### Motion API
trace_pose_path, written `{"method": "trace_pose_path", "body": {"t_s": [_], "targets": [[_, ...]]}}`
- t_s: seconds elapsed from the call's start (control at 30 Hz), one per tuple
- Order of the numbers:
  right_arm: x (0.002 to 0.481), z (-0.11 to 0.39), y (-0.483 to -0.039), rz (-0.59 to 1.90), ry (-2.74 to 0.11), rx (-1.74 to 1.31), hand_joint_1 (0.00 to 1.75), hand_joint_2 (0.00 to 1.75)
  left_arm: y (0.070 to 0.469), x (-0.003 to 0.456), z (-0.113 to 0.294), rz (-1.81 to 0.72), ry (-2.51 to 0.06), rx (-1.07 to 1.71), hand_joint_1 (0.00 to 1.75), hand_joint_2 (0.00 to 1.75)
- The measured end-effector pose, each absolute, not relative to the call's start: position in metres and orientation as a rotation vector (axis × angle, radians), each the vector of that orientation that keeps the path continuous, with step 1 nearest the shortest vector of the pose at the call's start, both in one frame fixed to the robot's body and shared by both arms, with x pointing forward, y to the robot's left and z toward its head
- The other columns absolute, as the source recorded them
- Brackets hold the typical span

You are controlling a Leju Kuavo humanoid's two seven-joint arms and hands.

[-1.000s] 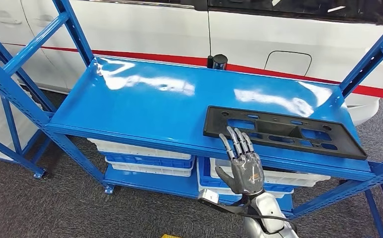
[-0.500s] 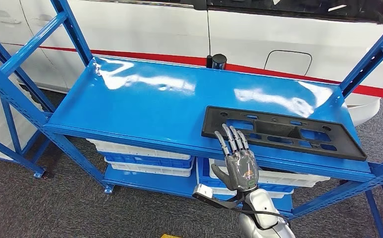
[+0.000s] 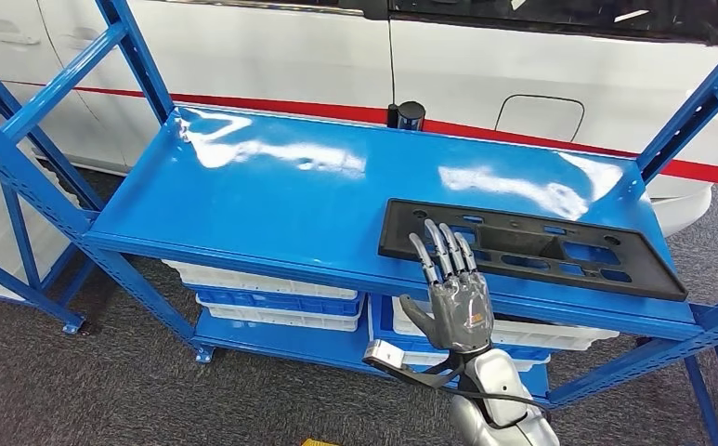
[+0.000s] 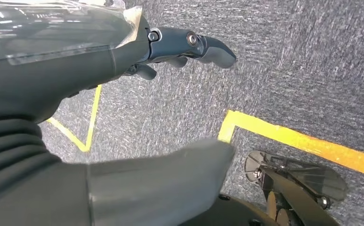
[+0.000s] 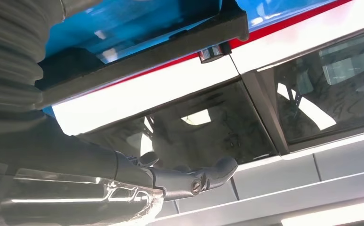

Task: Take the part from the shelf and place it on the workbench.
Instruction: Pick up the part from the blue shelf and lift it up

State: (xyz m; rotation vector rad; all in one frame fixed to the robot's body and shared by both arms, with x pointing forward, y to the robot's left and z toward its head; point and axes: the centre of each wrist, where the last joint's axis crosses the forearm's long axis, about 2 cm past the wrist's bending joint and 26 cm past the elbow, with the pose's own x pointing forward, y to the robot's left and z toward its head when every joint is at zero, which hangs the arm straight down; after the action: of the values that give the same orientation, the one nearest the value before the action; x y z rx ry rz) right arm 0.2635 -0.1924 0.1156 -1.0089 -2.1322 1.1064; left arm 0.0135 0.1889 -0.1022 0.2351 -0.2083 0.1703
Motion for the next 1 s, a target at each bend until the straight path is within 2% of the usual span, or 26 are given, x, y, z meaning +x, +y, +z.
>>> {"method": "trace_pose_path", "body": {"t_s": [0.1,0.57,0.6,0.7,0.73,1.0], "targets": [[0.27,0.118,-0.193,1.104,-2.128,-1.016,0.0,1.75,0.19,0.014,-0.103,0.159,-0.223,0.192,0.0,1.75],[0.292,0.113,-0.188,1.119,-2.067,-1.019,0.0,1.75,0.194,0.015,-0.104,0.144,-0.257,0.122,0.0,1.75],[0.294,0.113,-0.188,1.12,-2.059,-1.02,0.0,1.75,0.195,0.015,-0.104,0.143,-0.26,0.116,0.0,1.31],[0.3,0.111,-0.186,1.126,-2.035,-1.021,0.0,1.75,0.197,0.015,-0.105,0.142,-0.277,0.097,0.0,1.31],[0.301,0.11,-0.185,1.128,-2.028,-1.021,0.0,1.75,0.198,0.015,-0.105,0.142,-0.283,0.092,0.0,1.75],[0.305,0.105,-0.177,1.15,-1.987,-1.012,0.0,1.75,0.202,0.015,-0.106,0.141,-0.294,0.08,0.0,1.75]]}}
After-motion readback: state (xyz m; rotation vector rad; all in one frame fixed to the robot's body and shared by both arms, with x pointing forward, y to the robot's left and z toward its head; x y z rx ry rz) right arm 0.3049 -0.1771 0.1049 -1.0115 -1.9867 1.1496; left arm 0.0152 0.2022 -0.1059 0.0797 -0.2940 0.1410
